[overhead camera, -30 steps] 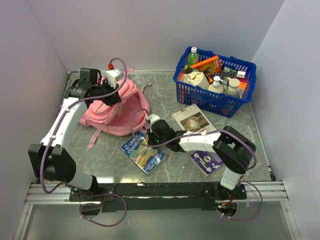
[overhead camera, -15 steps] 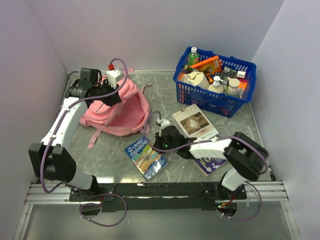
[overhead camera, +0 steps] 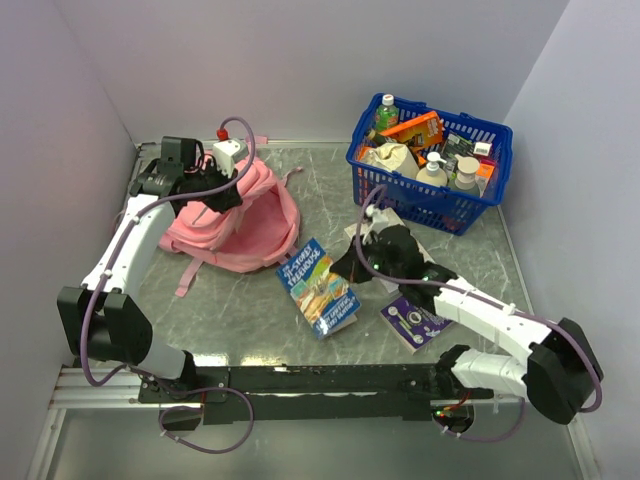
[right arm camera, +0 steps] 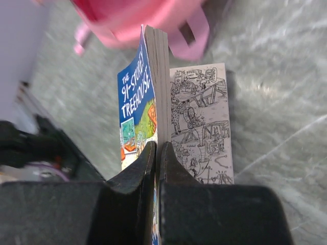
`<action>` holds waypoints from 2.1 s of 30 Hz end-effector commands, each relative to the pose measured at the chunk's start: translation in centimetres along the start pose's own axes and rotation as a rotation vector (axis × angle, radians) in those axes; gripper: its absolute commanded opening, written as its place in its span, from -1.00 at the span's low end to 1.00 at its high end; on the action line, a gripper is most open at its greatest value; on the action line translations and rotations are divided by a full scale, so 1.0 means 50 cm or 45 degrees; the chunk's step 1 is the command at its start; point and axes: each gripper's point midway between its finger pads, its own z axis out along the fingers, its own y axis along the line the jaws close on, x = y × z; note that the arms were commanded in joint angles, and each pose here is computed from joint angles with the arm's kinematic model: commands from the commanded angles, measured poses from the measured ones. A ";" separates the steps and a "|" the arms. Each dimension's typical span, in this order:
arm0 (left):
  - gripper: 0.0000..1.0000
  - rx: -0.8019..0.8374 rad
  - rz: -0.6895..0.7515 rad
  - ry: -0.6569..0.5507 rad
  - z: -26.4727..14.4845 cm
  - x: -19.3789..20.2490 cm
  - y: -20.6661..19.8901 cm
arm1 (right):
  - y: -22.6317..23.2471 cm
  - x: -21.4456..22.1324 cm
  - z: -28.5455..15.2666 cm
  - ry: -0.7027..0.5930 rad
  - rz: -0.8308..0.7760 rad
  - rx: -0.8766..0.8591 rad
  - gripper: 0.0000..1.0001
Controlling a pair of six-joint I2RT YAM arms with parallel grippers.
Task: Pack the student bag
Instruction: Pick up the book from the center of the board, then place the book in the student bag.
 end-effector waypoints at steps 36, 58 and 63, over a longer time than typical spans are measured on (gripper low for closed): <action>-0.98 0.348 0.175 -0.213 -0.102 -0.069 -0.213 | 0.084 -0.379 0.226 -0.489 0.701 -0.022 -1.00; -0.98 0.414 0.226 -0.237 -0.120 -0.076 -0.221 | 0.173 -0.231 0.369 -0.246 0.611 -0.033 1.00; -0.98 0.388 0.228 -0.231 -0.125 -0.076 -0.207 | 0.112 -0.198 0.263 -0.263 0.489 0.079 0.63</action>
